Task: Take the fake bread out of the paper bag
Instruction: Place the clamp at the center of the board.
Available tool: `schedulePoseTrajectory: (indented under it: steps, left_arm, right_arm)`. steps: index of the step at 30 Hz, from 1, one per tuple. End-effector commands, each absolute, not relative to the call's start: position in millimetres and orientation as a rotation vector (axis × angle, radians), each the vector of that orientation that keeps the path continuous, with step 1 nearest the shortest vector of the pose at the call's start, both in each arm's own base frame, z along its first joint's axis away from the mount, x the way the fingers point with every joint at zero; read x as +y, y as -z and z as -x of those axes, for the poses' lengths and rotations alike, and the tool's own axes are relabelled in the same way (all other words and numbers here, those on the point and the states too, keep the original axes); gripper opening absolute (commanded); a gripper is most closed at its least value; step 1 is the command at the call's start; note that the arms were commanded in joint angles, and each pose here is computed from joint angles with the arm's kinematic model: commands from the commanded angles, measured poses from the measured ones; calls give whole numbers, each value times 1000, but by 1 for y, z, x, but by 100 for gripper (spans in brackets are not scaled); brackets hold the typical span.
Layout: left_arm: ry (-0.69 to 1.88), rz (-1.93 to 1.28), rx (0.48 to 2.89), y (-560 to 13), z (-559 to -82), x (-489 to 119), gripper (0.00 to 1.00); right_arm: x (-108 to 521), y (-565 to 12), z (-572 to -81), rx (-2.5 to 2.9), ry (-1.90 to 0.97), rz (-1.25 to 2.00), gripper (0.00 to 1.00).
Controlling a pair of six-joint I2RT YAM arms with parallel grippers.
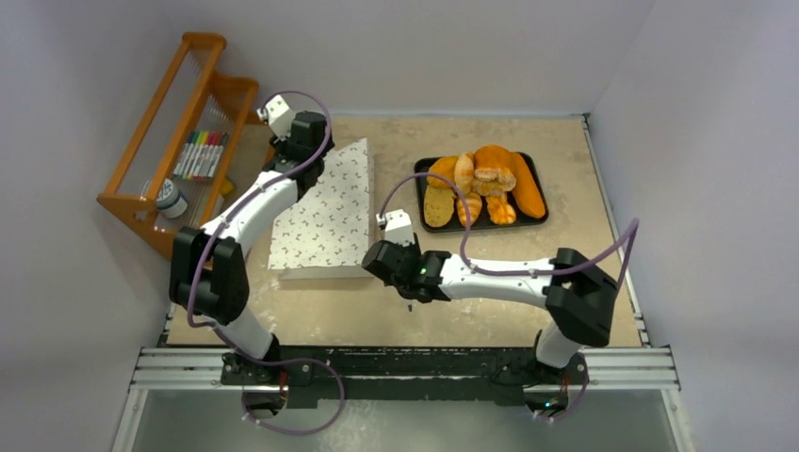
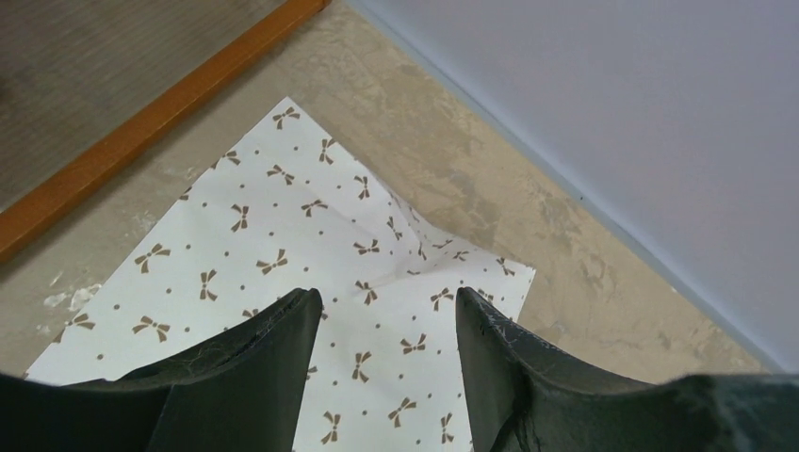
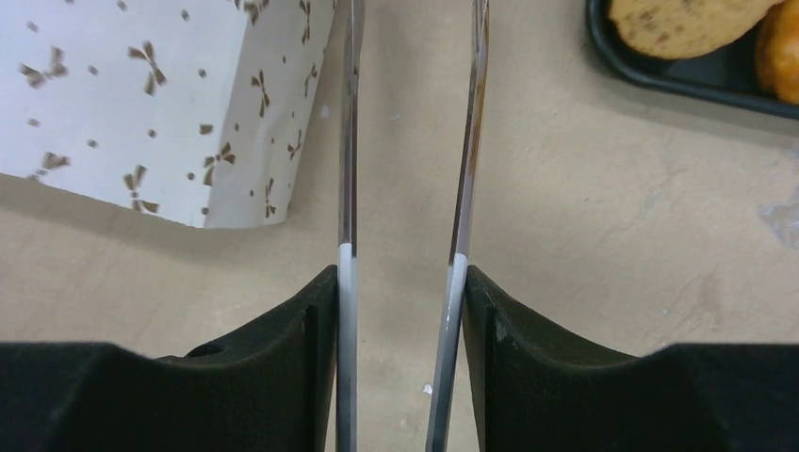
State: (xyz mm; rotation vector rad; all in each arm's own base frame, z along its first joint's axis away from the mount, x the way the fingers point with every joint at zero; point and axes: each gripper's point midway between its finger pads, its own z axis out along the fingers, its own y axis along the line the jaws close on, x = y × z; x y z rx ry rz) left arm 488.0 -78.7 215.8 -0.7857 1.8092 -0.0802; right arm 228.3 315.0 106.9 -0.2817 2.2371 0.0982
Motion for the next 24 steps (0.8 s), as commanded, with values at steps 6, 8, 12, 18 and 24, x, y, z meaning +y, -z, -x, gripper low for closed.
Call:
schedulePoseTrajectory:
  steps: [6, 8, 12, 18, 24]
  left_arm:
    - [161, 790, 1706, -251, -467, -78, 56]
    - [169, 793, 1706, -250, -464, -79, 56]
    - [181, 792, 1693, -257, -457, -80, 56]
    - [151, 759, 1651, -287, -448, -77, 56]
    - [72, 714, 1627, -309, -437, -70, 57]
  right_arm:
    - [329, -64, -232, 2276, -141, 290, 57]
    - [329, -60, -231, 2288, -140, 289, 59]
    - [325, -61, -230, 2291, -127, 269, 63]
    - [317, -101, -236, 2230, -128, 217, 66]
    - [298, -183, -282, 2072, -120, 171, 71]
